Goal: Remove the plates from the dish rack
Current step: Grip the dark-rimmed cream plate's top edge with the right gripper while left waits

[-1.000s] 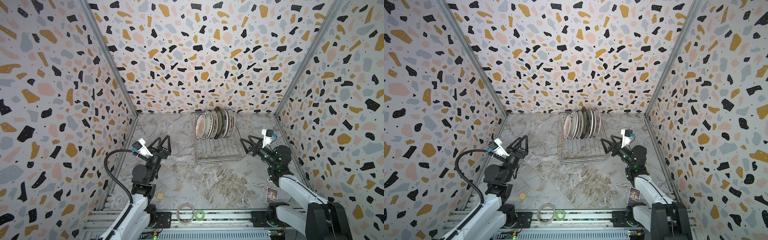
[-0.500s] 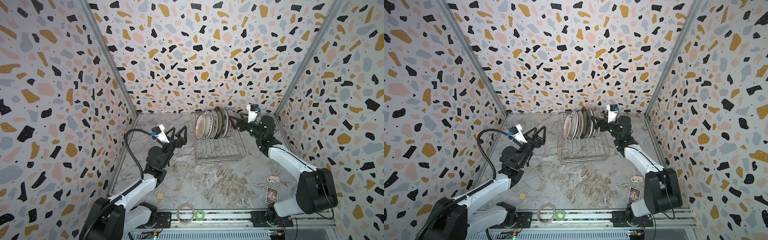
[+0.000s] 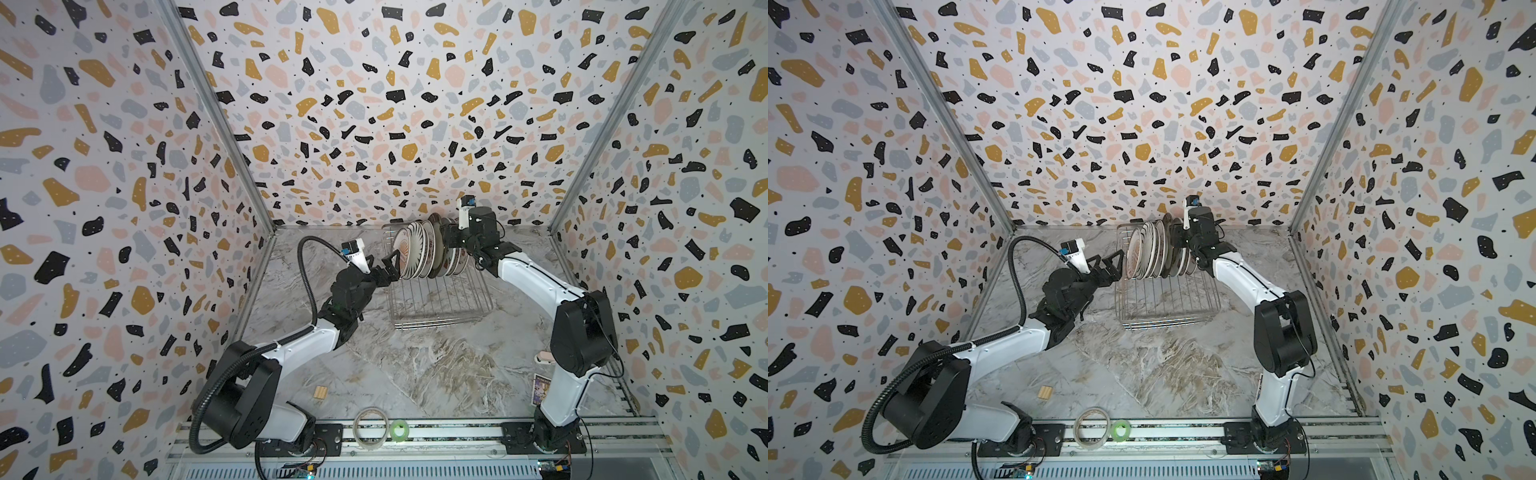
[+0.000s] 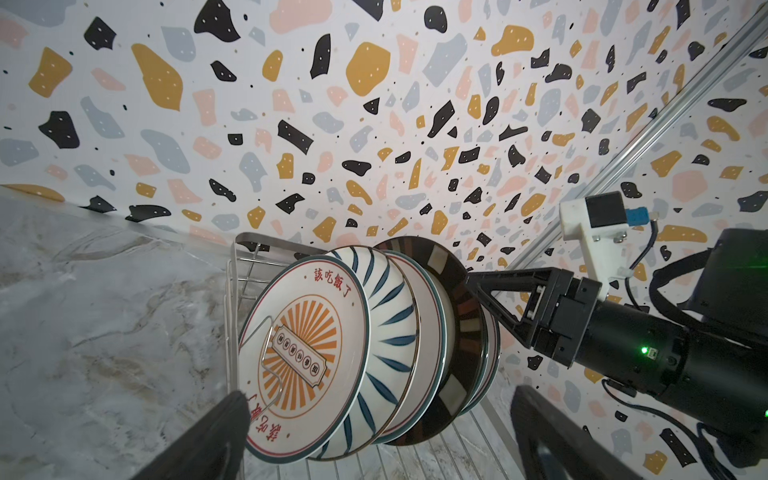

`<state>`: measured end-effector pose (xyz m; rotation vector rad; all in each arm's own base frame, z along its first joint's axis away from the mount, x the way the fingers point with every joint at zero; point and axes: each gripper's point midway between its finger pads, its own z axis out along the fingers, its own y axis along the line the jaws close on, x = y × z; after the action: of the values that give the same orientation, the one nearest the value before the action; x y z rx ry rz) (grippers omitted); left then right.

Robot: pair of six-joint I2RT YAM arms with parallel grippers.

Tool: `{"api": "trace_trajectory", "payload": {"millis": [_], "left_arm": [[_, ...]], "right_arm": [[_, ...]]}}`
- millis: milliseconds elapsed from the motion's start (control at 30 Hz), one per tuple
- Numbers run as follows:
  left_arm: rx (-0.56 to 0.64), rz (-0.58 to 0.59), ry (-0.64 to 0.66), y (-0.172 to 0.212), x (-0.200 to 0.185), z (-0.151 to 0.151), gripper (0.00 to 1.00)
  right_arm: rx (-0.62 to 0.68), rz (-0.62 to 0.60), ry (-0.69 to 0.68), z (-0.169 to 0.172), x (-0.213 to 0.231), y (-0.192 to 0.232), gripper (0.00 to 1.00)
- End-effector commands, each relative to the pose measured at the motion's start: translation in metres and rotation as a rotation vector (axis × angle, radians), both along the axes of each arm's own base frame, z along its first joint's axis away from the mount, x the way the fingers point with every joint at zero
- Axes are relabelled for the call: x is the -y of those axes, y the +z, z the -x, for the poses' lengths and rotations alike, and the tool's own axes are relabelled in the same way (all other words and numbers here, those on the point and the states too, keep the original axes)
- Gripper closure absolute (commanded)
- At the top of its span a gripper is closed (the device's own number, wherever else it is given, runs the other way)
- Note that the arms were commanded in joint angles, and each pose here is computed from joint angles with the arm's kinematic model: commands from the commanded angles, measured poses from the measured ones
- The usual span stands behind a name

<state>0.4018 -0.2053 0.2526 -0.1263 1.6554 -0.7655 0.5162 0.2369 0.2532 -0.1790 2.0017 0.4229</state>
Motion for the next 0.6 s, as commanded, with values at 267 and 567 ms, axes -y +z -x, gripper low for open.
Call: {"api": "trace_trajectory", "payload": {"millis": [267, 567], "left_arm": [[0.021, 0.029, -0.002, 0.007, 0.006, -0.005, 0.01], [0.013, 0.009, 0.000, 0.004, 0.002, 0.003, 0.01]], "right_arm": [[0.002, 0.145, -0.094, -0.008, -0.015, 0.008, 0.59], [-0.030, 0.246, -0.215, -0.015, -0.003, -0.009, 0.68]]}}
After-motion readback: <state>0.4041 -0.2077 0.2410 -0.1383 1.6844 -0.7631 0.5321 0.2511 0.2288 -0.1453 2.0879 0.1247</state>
